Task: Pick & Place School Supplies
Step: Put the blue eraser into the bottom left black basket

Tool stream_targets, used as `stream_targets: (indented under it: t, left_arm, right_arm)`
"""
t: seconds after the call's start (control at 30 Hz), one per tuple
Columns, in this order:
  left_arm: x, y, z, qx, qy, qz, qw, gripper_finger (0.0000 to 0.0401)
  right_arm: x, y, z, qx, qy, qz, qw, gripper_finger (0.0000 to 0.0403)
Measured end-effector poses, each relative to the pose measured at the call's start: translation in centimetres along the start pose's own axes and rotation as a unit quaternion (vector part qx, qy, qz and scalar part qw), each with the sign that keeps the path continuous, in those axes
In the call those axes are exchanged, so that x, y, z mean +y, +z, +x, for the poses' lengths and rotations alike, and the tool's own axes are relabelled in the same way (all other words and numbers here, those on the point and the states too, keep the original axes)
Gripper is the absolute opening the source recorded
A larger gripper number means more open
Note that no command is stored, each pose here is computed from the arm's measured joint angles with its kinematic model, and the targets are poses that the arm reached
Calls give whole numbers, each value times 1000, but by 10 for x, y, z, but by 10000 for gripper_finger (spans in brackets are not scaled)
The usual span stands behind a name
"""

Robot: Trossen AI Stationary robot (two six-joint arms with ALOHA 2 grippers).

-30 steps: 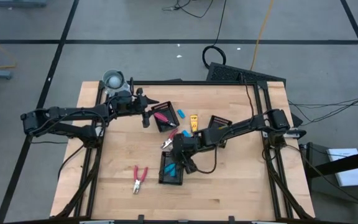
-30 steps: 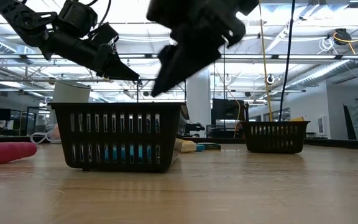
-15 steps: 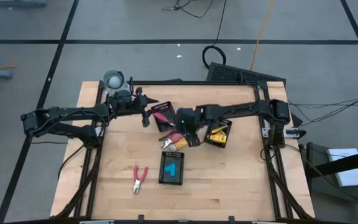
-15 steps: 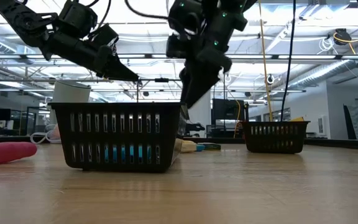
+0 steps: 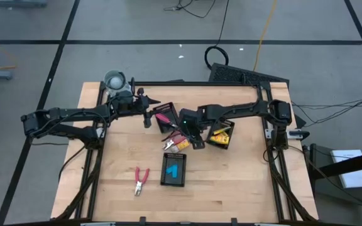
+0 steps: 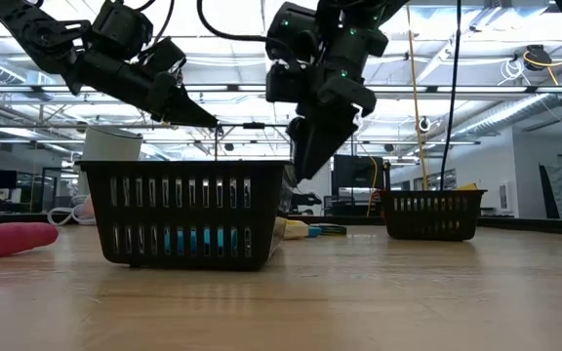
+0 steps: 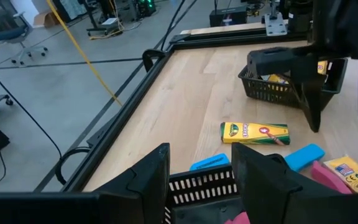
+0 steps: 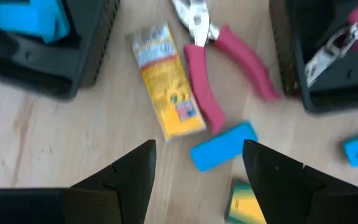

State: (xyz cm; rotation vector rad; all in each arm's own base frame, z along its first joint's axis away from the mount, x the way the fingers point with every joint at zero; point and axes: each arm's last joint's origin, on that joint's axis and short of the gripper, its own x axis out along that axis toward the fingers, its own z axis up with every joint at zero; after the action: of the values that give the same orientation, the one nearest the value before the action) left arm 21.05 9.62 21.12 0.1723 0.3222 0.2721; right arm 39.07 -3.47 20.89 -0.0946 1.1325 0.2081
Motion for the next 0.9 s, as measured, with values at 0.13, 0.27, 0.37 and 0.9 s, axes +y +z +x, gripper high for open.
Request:
stream_targets:
  t: [0.13, 0.27, 0.37, 0.9]
  left_arm:
    - [0, 0, 0, 0, 0, 0, 1000, 177]
    - [0, 0, 0, 0, 0, -3, 1000, 177]
    - [0, 0, 0, 0, 0, -2, 1000, 177]
    - [0, 0, 0, -1, 0, -3, 1000, 177]
  right_arm:
    - [-1, -6, 8, -2, -1, 2, 1000, 231]
    - [-4, -17, 17, 3, -2, 12, 1000, 231]
    - [-4, -22, 22, 5, -2, 14, 1000, 231]
    - [-16, -38, 41, -21, -16, 31, 999, 235]
